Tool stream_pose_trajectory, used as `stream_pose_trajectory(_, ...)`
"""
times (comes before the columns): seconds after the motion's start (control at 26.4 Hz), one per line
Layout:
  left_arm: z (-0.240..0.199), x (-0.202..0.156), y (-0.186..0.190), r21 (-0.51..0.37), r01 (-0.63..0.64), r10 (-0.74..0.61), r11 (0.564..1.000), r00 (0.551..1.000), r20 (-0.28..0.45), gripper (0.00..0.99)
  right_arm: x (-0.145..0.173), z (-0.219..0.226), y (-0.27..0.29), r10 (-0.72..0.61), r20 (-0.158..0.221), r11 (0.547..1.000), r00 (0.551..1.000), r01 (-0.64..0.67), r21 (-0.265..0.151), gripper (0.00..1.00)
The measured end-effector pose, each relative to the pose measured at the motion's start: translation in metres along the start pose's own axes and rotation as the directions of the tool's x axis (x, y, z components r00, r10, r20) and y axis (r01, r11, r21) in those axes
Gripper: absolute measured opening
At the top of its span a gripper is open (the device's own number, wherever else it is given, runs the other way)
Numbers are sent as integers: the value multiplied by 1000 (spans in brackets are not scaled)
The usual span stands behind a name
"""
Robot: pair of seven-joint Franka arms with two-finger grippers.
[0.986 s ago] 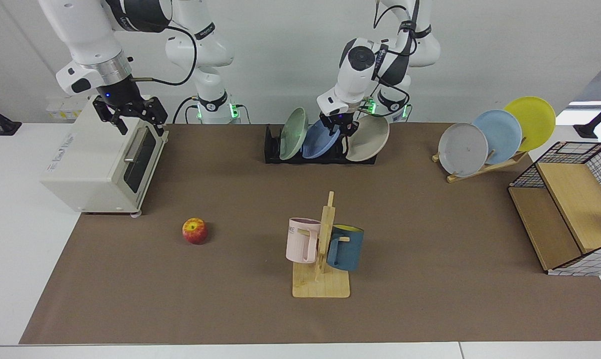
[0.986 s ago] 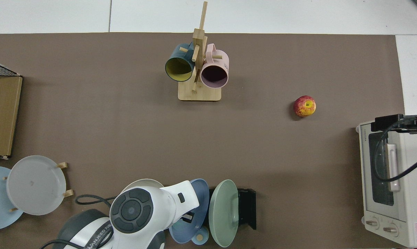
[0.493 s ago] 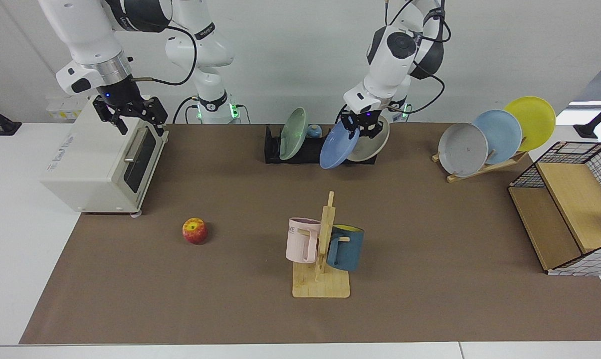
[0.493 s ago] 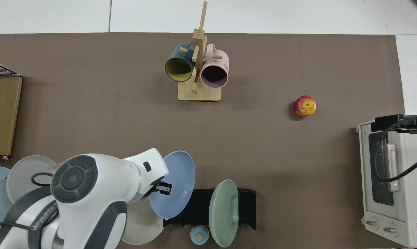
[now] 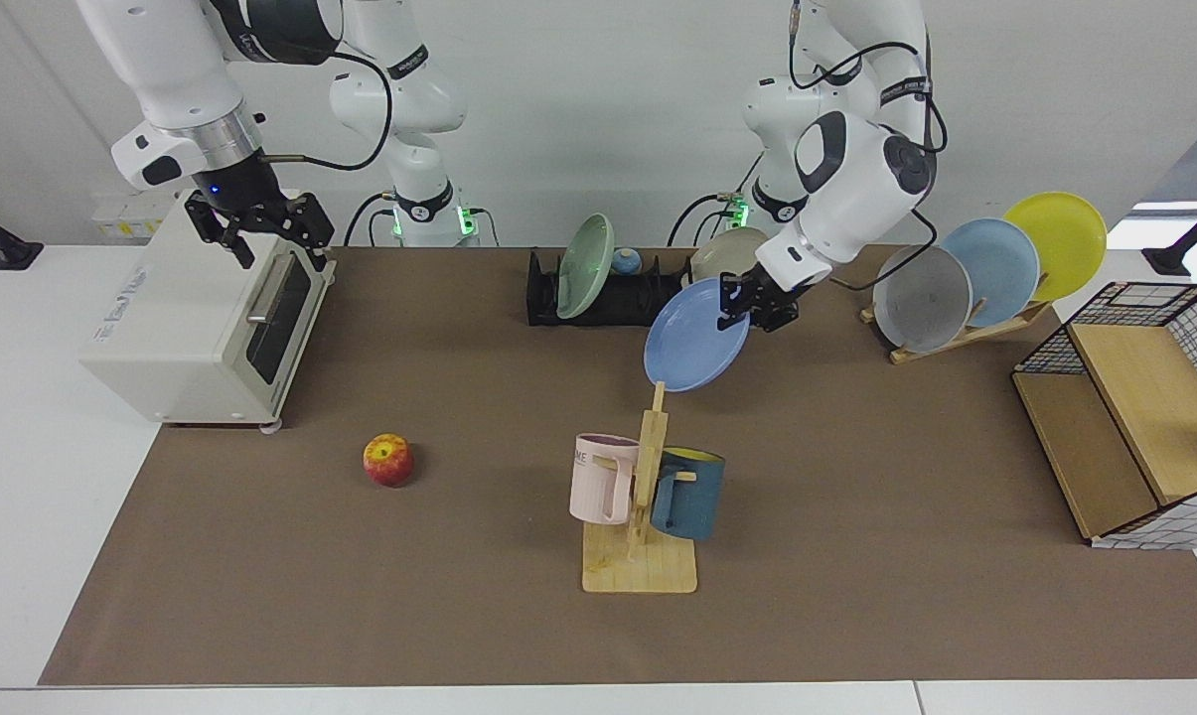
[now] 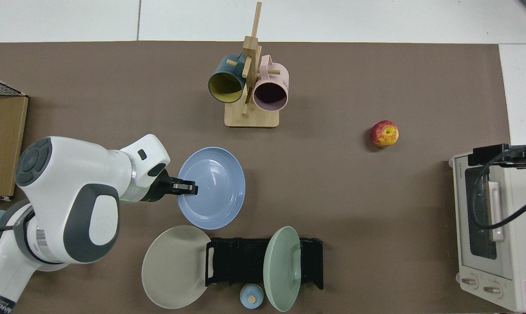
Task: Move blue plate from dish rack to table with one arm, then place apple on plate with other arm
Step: 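Lay the blue plate flat on the table and release it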
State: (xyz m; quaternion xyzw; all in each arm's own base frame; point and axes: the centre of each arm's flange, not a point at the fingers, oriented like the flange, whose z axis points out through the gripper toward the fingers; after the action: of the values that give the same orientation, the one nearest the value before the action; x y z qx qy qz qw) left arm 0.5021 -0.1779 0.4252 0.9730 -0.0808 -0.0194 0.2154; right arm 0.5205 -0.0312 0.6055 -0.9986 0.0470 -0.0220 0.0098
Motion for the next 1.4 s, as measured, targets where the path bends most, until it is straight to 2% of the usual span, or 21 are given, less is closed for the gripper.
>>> stream_pose_trajectory(0.27,37,22,-35,-151,61,-64,987,998,-12,132,0,0,0,0,0,1000,1000,0,0,1000)
stream_pose_trajectory(0.49,57,30,-62,-232,72,-77,970,997,-11,132,0,0,0,0,0,1000,1000,0,0,1000)
stream_pose_trajectory(0.72,103,37,-67,-257,83,-90,963,996,-15,132,0,0,0,0,0,1000,1000,0,0,1000)
stream_pose_trajectory(1.06,107,41,-57,-278,70,-80,958,997,-24,132,0,0,0,0,0,1000,1000,0,0,996)
stream_pose_trajectory(1.14,108,42,-53,-275,64,-75,959,997,-30,189,0,0,0,0,0,1000,1000,0,0,1000)
stream_pose_trajectory(1.25,109,42,-48,-273,56,-68,960,997,-35,357,0,0,0,0,0,1000,1000,0,0,1000)
stream_pose_trajectory(1.37,109,42,-45,-273,51,-63,961,997,-37,366,0,0,4,7,0,1000,1000,-7,0,1000)
stream_pose_trajectory(1.4,109,42,-44,-273,50,-63,961,997,-39,436,0,0,6,11,0,1000,1000,-11,0,1000)
